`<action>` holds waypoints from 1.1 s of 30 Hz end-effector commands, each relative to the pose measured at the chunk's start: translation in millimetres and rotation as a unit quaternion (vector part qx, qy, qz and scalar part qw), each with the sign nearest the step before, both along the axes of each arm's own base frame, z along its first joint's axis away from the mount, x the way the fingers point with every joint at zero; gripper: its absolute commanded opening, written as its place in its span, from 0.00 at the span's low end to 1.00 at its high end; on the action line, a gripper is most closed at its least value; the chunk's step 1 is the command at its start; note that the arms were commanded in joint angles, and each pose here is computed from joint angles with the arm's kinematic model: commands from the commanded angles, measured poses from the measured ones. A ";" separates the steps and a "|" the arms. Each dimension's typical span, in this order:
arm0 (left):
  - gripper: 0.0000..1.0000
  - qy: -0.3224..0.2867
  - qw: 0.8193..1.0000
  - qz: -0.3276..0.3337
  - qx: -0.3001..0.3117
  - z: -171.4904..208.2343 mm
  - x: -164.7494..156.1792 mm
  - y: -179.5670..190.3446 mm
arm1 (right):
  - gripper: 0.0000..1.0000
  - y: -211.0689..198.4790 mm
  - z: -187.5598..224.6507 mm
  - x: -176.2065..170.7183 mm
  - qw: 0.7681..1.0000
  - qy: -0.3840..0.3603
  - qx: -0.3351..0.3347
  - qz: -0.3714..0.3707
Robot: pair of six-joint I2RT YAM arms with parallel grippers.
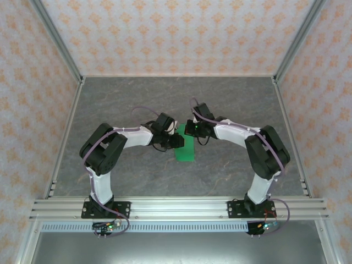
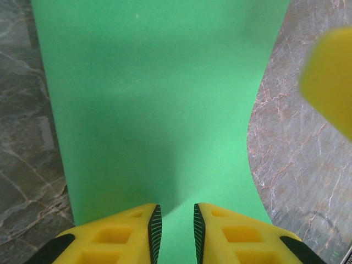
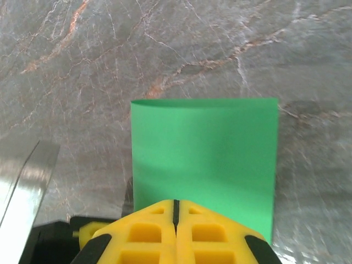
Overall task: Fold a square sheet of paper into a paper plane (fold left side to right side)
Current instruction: Hold the square sheet of paper at the center of the table, then first fold the square sheet of paper in half at the center of the table.
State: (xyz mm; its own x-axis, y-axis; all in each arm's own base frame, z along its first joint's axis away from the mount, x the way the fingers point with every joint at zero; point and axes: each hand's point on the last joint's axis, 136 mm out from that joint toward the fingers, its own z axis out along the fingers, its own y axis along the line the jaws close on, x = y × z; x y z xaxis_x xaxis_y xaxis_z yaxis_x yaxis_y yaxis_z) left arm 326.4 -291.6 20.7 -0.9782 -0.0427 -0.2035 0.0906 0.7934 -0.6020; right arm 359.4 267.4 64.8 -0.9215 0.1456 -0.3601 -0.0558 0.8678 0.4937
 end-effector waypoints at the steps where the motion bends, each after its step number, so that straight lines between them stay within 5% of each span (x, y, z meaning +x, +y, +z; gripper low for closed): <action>1: 0.27 0.029 0.998 -0.003 0.049 -20.8 -19.7 16.5 | 0.05 10.7 -3.8 14.0 1.000 -0.005 0.010 0.004; 13: 0.27 0.019 0.998 -0.015 0.049 -13.9 -24.2 17.8 | 0.05 -7.3 -56.4 13.0 0.996 0.056 -0.065 -0.022; 33: 0.27 0.023 0.993 -0.097 0.067 -15.4 -95.2 27.8 | 0.05 -26.3 -78.6 -2.8 0.988 0.094 -0.118 -0.026</action>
